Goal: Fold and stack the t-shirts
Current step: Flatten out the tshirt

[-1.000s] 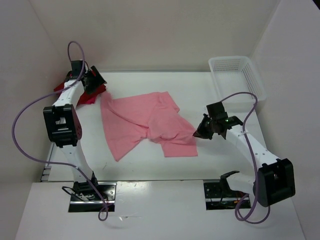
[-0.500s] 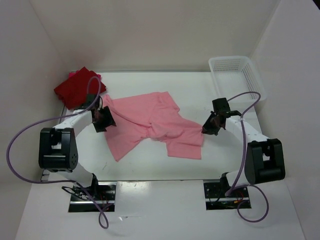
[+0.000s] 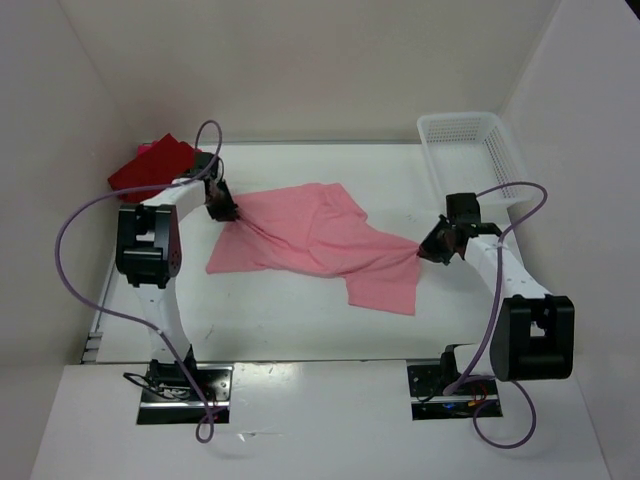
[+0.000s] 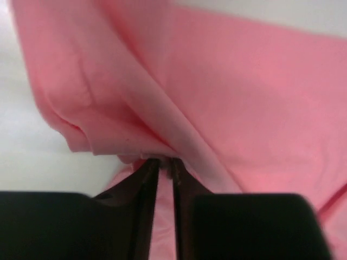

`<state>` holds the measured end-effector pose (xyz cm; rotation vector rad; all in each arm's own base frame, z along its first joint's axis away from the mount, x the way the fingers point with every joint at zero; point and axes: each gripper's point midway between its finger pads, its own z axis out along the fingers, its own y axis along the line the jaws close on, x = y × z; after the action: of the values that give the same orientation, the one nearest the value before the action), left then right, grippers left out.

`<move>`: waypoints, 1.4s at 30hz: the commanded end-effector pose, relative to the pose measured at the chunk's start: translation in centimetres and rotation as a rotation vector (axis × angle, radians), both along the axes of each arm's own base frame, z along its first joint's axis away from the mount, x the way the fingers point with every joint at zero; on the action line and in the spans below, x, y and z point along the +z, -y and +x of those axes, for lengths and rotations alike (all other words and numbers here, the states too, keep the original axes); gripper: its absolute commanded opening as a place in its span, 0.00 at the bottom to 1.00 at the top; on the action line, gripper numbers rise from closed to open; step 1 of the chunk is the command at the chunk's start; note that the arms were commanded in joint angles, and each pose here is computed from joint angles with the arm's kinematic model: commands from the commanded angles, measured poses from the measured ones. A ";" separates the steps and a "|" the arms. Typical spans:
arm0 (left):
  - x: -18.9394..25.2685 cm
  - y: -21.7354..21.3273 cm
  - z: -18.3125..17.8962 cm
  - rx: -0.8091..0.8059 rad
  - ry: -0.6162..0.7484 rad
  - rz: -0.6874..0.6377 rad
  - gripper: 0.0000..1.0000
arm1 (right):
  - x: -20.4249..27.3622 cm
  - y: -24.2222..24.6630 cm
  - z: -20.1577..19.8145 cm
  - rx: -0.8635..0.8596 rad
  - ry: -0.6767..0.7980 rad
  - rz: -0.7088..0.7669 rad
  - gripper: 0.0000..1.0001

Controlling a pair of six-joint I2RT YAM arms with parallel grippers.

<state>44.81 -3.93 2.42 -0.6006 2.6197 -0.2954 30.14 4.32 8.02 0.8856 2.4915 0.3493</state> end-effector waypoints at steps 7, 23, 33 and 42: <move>5.2 0.6 1.7 -0.036 0.130 0.097 0.78 | 1.6 0.0 0.9 0.016 0.043 0.008 0.06; 3.1 -2.9 -15.1 0.376 0.075 -0.191 0.52 | 0.1 -1.4 1.5 0.102 0.025 0.076 0.10; 1.5 -2.8 -13.9 0.453 0.092 -0.243 0.58 | 0.4 -1.9 1.5 0.128 0.047 0.097 0.10; -0.7 -3.1 -13.1 0.494 0.066 -0.240 0.48 | 0.9 -2.2 1.5 0.138 0.065 0.096 0.10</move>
<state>30.95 -1.32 2.15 -1.2472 2.3203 -0.4835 30.27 6.38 7.23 0.7854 2.5689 0.5122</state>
